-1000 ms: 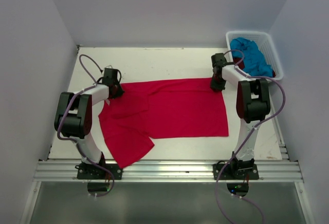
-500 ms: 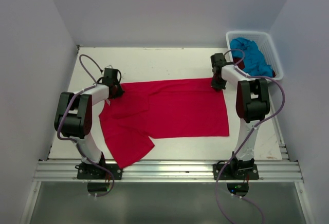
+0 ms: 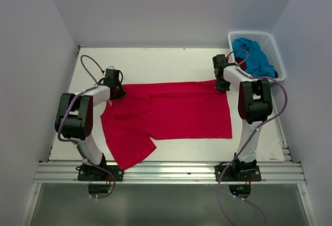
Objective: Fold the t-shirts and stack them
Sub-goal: Fold the flattened tshirt in 1/3 of the way
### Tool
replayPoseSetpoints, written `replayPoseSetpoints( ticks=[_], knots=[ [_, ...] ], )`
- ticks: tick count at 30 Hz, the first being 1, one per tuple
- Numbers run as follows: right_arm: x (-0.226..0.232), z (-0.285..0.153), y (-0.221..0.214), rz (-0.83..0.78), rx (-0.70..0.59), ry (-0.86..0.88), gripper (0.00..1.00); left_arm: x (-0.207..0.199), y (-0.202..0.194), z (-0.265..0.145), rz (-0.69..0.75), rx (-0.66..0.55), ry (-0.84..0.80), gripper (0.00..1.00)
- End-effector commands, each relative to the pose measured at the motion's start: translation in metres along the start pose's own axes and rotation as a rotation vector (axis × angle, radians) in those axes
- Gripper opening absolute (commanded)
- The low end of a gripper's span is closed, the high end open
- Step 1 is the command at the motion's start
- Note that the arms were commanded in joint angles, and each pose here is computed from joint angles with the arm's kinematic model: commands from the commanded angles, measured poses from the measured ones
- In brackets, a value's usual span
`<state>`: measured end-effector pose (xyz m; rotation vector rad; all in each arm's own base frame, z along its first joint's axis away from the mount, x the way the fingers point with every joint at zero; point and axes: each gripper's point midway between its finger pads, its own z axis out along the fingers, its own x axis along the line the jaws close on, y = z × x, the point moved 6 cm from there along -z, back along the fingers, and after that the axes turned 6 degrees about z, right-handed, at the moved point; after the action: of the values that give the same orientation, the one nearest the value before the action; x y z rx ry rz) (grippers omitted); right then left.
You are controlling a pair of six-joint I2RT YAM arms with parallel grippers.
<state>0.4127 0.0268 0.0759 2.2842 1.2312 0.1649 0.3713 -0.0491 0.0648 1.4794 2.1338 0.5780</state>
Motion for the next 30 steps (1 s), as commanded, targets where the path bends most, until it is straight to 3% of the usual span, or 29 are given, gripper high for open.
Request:
replayPoseSetpoints(
  ticks=[1,5,10,15,19,20,21,26,30],
  knots=[
    [-0.003,-0.006,0.008,0.004,-0.032,0.04,0.14,0.012,-0.016,-0.002,0.034,0.054,0.052,0.0],
    [0.015,-0.035,0.013,0.013,-0.089,0.294,0.39,0.009,-0.011,-0.006,0.031,0.03,0.024,0.0],
    [0.012,-0.097,0.037,0.046,-0.263,0.474,0.46,-0.006,0.014,-0.03,0.031,-0.083,-0.095,0.0],
    [0.007,-0.131,0.042,0.026,-0.304,0.506,0.46,-0.021,0.036,-0.069,0.041,-0.202,-0.187,0.0],
    [0.011,-0.133,0.034,-0.003,-0.261,0.506,0.38,-0.018,0.036,-0.079,0.036,-0.171,-0.148,0.0],
    [0.014,-0.126,0.028,-0.019,-0.228,0.499,0.29,-0.017,0.032,-0.078,0.035,-0.151,-0.138,0.0],
    [0.014,-0.125,0.023,-0.027,-0.193,0.492,0.01,-0.016,0.028,-0.076,0.033,-0.126,-0.134,0.0],
    [0.015,-0.131,-0.011,-0.08,-0.089,0.527,0.0,-0.02,-0.004,-0.092,0.064,-0.02,-0.245,0.0],
    [-0.008,-0.161,-0.047,-0.124,-0.063,0.595,0.0,-0.027,-0.032,-0.148,0.176,-0.001,-0.304,0.0]
  ],
)
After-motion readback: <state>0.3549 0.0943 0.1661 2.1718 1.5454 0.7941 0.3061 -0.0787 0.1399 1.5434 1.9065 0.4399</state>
